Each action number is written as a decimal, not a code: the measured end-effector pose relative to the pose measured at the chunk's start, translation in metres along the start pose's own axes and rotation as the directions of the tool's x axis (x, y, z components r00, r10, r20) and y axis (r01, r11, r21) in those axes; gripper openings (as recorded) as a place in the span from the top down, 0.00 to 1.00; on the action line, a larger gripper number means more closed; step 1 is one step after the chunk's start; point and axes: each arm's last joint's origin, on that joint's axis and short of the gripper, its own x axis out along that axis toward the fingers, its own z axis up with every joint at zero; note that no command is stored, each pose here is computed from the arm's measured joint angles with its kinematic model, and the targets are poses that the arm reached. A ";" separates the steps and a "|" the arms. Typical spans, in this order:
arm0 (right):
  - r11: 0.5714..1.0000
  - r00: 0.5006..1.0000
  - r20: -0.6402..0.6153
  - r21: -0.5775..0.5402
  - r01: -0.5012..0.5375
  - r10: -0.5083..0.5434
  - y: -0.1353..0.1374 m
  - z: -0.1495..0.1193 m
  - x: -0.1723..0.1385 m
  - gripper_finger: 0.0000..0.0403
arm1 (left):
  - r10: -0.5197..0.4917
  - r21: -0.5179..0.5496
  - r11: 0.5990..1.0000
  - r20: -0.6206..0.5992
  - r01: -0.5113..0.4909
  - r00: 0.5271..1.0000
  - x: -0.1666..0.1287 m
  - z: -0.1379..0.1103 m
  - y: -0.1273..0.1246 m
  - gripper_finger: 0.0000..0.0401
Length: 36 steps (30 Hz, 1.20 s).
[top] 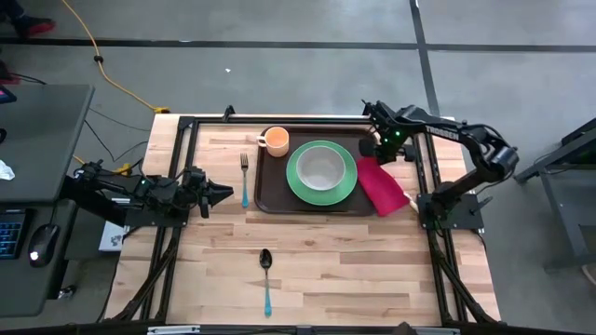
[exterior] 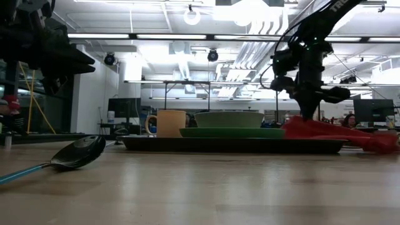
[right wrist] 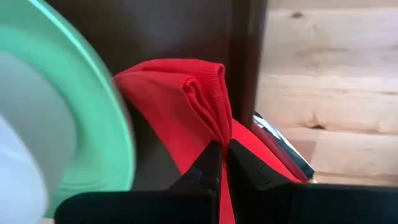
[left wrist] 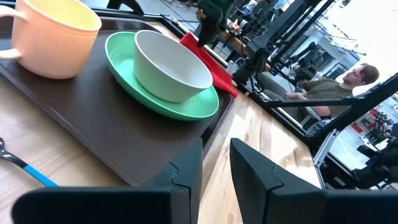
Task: Set up tray
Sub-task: Put the red table napkin to the right of the green plate on the brown tray
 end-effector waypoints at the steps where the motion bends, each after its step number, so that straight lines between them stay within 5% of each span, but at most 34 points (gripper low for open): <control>1: 1.000 1.000 0.008 0.004 -0.005 0.005 0.003 0.002 -0.002 1.00 | 0.001 0.001 1.000 -0.001 -0.001 1.000 0.000 0.000 0.000 0.72; 20: 0.998 0.999 -0.042 -0.064 0.003 -0.006 0.042 0.052 0.022 1.00 | 0.006 0.003 1.000 -0.001 -0.006 1.000 0.000 0.000 0.000 0.72; 36: 1.000 1.000 0.020 -0.017 0.008 -0.008 0.028 0.078 0.007 1.00 | 0.031 0.002 1.000 0.020 -0.031 0.999 0.000 0.000 0.001 0.72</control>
